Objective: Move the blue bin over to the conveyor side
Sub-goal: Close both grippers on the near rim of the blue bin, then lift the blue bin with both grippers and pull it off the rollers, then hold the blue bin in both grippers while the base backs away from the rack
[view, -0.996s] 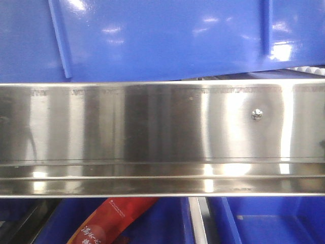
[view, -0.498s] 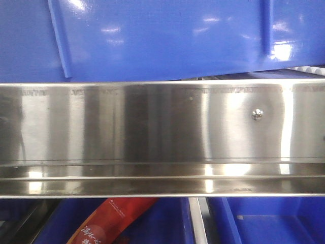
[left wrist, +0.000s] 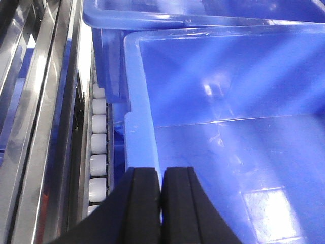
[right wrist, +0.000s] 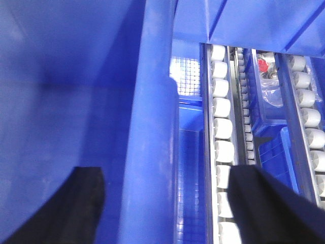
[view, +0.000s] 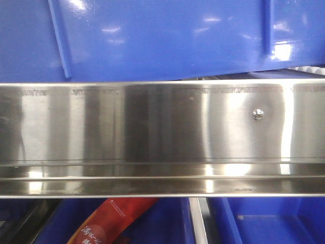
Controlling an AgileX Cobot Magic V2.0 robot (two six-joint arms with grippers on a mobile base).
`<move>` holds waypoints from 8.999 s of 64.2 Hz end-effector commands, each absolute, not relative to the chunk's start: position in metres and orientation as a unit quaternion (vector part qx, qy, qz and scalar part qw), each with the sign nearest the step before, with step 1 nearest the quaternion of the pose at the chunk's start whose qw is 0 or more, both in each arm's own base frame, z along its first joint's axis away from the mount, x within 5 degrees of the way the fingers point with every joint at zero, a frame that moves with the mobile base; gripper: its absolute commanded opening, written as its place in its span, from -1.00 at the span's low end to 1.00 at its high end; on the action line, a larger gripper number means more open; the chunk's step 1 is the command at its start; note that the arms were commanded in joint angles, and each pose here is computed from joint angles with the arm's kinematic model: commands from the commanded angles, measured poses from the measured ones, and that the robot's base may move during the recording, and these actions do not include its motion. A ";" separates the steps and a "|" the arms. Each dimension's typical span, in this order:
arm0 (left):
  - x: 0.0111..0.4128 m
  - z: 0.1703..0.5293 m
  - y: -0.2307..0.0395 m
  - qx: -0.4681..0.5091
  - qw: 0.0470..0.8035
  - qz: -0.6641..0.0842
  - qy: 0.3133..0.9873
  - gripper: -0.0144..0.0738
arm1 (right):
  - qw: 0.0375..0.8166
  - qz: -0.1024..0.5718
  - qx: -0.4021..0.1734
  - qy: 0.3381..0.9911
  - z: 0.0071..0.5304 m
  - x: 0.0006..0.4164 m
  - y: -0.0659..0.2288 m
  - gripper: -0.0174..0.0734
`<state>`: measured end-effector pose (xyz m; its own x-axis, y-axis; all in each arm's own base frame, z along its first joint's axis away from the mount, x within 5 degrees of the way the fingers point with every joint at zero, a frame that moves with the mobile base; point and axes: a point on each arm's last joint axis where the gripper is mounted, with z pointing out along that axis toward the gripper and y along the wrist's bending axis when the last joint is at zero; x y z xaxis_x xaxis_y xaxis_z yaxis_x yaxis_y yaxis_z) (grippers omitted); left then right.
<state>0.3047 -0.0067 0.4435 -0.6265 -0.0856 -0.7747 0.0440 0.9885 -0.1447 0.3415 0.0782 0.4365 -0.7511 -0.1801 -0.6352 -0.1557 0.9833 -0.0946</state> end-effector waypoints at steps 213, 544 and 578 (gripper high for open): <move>0.361 0.385 -0.012 -0.065 0.351 -0.122 0.926 -0.32 | 0.327 -0.035 -0.095 0.940 0.420 0.360 0.080 -0.81; 0.191 0.527 -0.019 0.007 0.487 -0.068 0.871 -0.72 | 0.491 0.050 -0.026 0.869 0.525 0.181 0.038 -0.81; 0.191 0.527 -0.019 0.007 0.487 -0.068 0.871 -0.72 | 0.491 0.050 -0.026 0.869 0.525 0.181 0.038 -0.81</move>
<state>0.1986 -0.0207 0.5128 -0.6250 -0.0677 -0.7777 0.0628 0.9886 -0.1366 0.1861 0.0454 0.5105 -0.6271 0.0063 -0.7789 -0.1153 0.9882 0.1008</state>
